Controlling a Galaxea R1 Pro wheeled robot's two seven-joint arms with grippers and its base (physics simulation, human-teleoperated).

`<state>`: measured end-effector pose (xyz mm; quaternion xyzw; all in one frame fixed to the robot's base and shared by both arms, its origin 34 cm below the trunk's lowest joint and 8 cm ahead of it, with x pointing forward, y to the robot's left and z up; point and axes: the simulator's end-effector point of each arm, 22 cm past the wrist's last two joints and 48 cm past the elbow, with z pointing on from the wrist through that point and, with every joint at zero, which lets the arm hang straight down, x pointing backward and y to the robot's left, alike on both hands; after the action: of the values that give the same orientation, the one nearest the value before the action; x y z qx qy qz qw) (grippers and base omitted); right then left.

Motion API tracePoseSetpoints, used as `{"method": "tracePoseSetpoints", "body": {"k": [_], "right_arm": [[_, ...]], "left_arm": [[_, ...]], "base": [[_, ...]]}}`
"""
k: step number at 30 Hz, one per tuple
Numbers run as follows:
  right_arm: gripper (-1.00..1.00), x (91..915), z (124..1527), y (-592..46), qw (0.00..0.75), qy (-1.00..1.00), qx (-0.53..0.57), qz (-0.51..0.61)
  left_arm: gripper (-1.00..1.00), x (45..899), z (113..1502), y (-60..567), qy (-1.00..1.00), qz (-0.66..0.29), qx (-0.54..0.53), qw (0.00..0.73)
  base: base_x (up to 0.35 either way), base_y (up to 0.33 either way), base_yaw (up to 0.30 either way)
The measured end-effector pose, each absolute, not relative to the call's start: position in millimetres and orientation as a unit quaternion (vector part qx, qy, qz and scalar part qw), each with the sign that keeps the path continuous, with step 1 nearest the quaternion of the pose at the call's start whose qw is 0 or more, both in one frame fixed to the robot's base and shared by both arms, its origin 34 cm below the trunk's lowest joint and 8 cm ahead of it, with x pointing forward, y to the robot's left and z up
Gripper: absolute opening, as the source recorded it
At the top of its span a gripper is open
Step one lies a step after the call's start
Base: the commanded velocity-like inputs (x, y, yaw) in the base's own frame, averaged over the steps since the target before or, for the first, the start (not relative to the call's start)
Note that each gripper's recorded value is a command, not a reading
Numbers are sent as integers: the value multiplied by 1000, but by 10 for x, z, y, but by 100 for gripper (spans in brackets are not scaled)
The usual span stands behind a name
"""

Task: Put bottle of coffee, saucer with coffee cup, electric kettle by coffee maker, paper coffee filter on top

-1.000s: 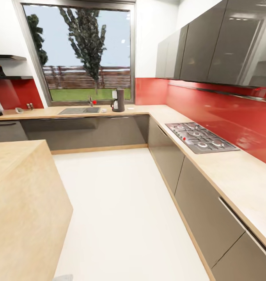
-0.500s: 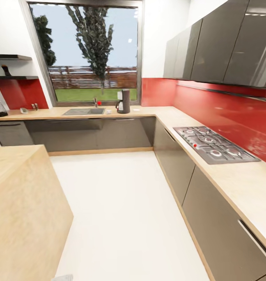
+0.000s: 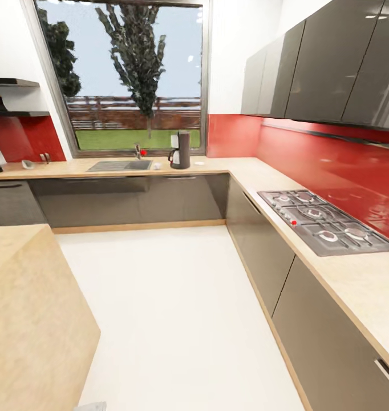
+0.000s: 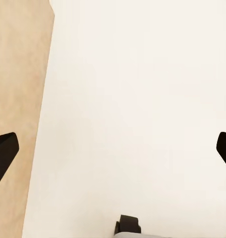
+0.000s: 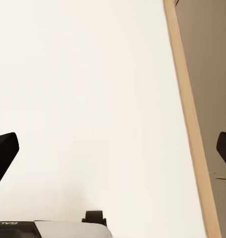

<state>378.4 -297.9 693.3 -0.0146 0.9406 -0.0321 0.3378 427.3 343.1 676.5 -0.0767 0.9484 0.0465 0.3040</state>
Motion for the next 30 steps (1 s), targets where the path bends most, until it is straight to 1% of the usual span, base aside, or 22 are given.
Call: {"method": "tracePoseSetpoints", "body": {"k": [10, 17, 30], "right_arm": [[100, 3780, 6930, -2971, 337, 941, -15, -32], [100, 3778, 6928, -2955, 337, 941, -15, -31], [100, 3778, 6927, -2955, 337, 941, -15, -31]], "left_arm": [[100, 4252, 6755, 3428, 949, 46, -77, 302], [100, 4249, 6753, 3428, 949, 47, -77, 302], [100, 4249, 6753, 3427, 949, 46, -77, 302]], "base": [[335, 0, 1], [335, 0, 144], [335, 0, 8]]}}
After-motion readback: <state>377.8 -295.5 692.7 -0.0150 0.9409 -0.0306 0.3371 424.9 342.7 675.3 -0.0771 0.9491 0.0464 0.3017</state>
